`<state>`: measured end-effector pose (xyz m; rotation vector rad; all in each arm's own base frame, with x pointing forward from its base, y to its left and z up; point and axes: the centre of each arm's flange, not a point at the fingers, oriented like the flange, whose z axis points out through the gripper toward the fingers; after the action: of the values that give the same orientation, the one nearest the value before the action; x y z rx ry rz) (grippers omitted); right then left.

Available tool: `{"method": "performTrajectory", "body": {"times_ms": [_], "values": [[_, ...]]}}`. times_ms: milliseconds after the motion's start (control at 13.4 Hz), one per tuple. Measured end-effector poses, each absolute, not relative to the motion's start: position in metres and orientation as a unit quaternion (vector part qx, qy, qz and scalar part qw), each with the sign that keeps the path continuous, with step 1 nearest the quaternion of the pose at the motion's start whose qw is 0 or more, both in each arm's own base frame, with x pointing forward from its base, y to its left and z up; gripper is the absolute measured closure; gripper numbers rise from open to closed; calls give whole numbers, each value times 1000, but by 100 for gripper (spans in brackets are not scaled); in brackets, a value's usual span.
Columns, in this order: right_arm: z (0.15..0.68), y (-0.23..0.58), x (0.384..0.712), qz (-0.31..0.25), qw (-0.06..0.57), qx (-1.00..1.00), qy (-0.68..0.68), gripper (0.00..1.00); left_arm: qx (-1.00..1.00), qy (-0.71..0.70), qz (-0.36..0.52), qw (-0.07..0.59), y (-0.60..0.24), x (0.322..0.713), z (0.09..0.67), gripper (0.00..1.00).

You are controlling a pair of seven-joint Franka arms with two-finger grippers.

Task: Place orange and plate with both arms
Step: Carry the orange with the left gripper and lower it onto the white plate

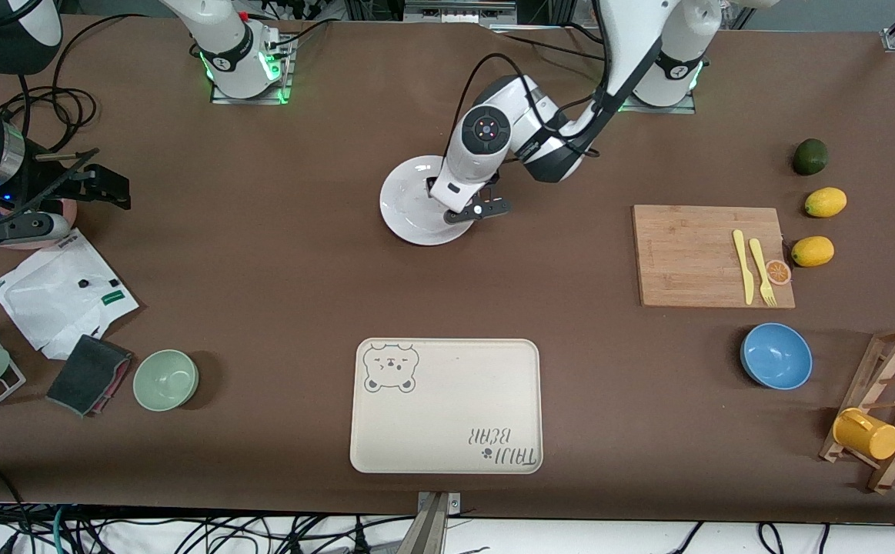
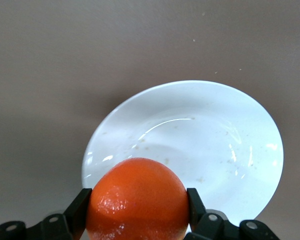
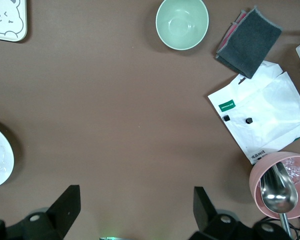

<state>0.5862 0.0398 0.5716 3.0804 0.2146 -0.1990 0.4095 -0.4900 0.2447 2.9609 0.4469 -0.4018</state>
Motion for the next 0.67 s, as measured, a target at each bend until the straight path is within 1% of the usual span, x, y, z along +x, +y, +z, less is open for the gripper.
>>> {"method": "performTrajectory", "body": {"times_ms": [372, 447, 521, 596, 670], "values": [[571, 40, 586, -64, 24, 995, 69, 0, 973, 170, -138, 76, -523, 375, 190, 19], [571, 40, 586, -64, 24, 995, 69, 0, 972, 172, -138, 77, -523, 376, 188, 15], [571, 40, 586, -64, 24, 995, 69, 0, 972, 174, -136, 79, -523, 380, 189, 5], [571, 40, 586, -65, 24, 995, 69, 0, 972, 177, -133, 82, -522, 385, 192, 0], [571, 40, 586, -65, 24, 995, 69, 0, 971, 181, -130, 85, -521, 391, 194, 0]]}}
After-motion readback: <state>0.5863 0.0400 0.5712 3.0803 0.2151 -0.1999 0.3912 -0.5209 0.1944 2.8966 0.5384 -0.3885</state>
